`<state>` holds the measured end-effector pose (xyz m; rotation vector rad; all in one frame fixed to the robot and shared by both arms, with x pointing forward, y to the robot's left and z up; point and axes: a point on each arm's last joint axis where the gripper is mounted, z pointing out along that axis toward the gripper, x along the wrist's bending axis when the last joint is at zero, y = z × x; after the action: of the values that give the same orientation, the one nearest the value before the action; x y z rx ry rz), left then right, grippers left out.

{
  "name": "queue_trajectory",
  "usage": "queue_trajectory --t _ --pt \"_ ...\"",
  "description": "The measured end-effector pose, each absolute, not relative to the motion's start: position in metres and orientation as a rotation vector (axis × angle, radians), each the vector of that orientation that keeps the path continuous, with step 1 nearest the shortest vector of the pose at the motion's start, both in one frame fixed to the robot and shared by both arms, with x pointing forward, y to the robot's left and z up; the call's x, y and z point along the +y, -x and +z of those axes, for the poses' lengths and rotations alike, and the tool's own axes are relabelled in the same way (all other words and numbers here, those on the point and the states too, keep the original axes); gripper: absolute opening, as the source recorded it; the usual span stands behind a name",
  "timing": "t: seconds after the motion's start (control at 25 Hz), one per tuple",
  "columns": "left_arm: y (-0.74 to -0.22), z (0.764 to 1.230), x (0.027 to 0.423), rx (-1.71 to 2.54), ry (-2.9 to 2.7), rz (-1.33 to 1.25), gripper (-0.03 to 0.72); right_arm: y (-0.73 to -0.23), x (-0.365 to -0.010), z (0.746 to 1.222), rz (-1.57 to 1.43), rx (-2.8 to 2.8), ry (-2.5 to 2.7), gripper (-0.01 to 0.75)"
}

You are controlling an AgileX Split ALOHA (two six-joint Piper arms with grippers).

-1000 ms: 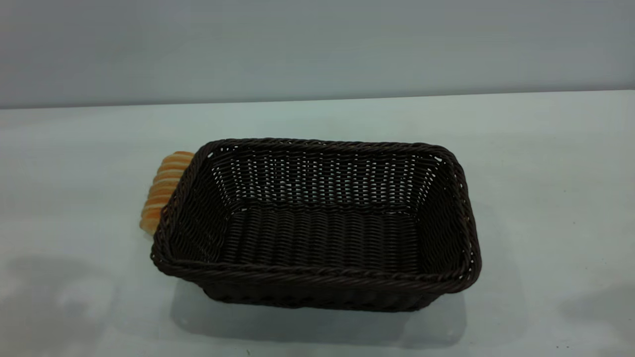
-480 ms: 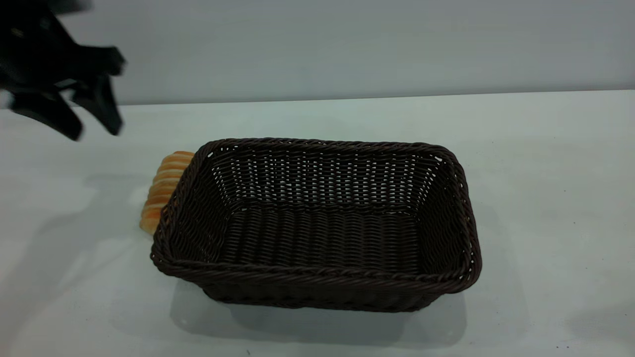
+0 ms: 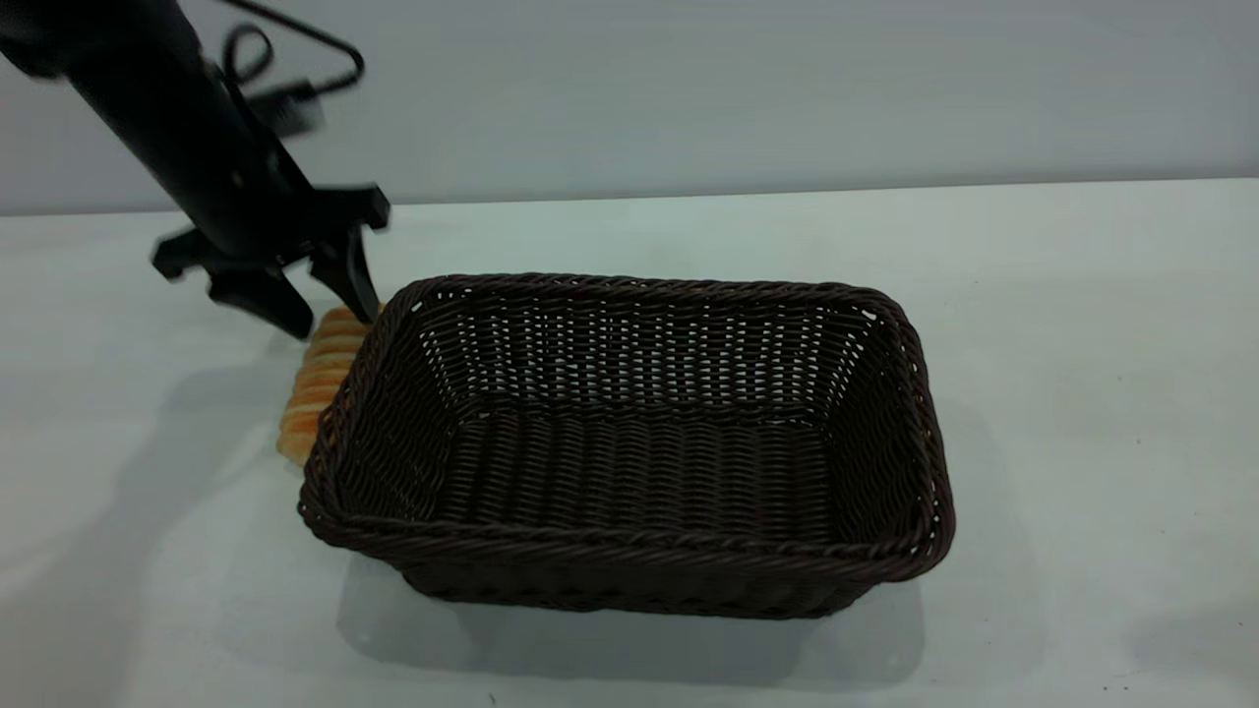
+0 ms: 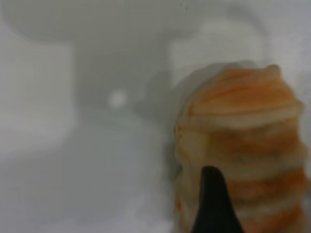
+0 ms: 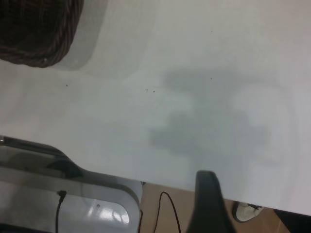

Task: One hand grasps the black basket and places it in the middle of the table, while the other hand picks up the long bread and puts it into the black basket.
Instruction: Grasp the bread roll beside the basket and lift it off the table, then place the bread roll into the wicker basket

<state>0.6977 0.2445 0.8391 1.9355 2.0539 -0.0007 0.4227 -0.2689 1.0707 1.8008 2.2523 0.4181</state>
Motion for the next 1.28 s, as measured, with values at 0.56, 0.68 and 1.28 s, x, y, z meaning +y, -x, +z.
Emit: queue_trajectory --t 0.56,0.68,1.28 --pt "-0.711 0.875 0.25 2.04 -1.847 -0.035 0.065 -0.423 -0.269 1.071 0.418 2.252 -1.802 0.532" --pt "-0.718 0.927 0.248 1.941 -1.847 0.029 0.064 -0.423 -0.269 1.071 0.418 2.252 -1.802 0.531" --pt "-0.655 0.99 0.125 1.188 -2.474 -0.227 0.058 -0.424 -0.269 1.071 0.43 2.244 -1.796 0.529"
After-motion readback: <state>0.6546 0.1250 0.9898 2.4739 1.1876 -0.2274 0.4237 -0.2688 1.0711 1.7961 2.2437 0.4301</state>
